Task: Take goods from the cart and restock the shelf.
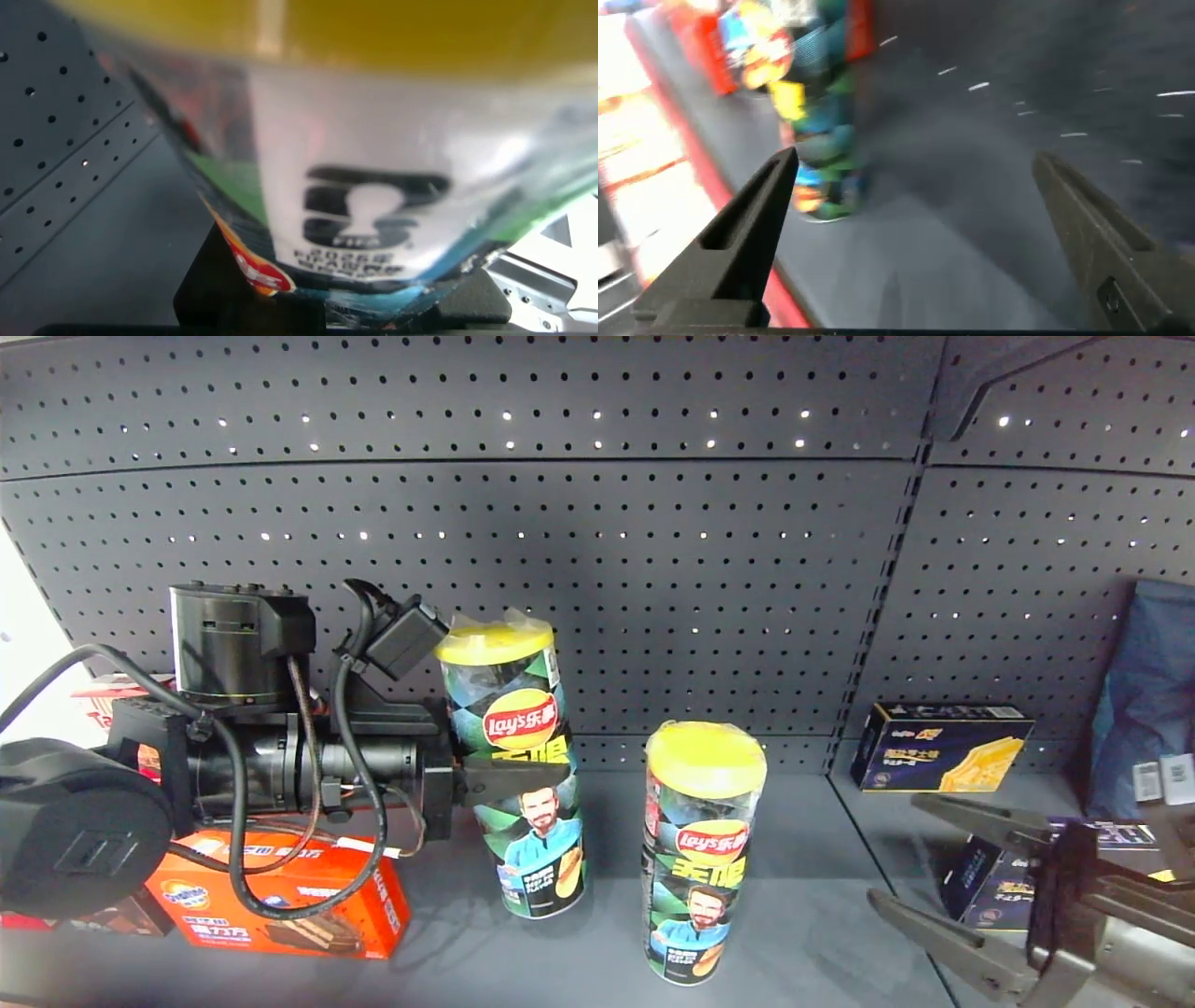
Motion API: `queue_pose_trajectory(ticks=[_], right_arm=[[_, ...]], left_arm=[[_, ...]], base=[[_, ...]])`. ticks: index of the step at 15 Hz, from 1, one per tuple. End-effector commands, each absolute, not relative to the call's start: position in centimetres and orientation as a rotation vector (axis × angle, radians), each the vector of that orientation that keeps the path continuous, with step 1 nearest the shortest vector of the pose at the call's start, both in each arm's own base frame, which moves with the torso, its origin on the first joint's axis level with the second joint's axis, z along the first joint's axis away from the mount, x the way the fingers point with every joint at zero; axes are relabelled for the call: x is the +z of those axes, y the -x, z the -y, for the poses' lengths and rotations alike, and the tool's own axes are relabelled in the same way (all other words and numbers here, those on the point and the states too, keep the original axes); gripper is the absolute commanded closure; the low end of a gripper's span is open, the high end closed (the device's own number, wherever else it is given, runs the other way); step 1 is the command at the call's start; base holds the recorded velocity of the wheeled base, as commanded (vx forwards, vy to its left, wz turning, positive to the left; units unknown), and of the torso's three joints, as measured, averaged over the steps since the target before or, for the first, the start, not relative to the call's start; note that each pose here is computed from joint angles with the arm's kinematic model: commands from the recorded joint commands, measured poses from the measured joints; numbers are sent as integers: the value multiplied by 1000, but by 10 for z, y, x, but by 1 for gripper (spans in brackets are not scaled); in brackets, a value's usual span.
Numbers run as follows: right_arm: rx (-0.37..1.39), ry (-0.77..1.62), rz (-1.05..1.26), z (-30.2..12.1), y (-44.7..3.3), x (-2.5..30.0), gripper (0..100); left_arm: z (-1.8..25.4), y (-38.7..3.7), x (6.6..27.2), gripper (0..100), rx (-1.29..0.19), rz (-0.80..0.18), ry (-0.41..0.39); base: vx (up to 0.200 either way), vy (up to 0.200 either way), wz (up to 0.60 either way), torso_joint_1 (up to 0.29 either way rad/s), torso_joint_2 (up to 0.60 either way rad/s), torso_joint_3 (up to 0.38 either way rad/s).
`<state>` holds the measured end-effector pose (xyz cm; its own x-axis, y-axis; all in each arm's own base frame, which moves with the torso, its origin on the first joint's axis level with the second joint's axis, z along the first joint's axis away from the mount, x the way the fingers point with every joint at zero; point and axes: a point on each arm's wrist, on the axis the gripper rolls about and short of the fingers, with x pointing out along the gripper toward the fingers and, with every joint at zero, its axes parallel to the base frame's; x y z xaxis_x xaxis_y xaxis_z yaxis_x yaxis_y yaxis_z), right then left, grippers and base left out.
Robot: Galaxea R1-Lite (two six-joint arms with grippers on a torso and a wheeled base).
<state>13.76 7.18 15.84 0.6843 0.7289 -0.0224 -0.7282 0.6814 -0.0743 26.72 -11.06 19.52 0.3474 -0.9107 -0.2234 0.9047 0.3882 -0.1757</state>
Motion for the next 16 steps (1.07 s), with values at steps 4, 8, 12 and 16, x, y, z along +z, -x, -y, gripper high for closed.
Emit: queue_pose_trajectory(ticks=[4,8,12,16], right_arm=[[462,97,142,-21,-87,160,0],[357,70,156,-11,-63,156,0],[209,57,115,-4,-11,127,0],[88,47,90,1,17,94,0]], left_arm=[[113,-269,195,100,-1178,-304,20],[113,-268,194,100,-1175,-306,20],[112,-268,195,100,-1169,-304,20],[114,-266,195,100,-1177,-305,17]], base=[[0,0,0,0,0,0],[0,0,0,0,0,0],[0,0,0,0,0,0],[0,0,0,0,0,0]])
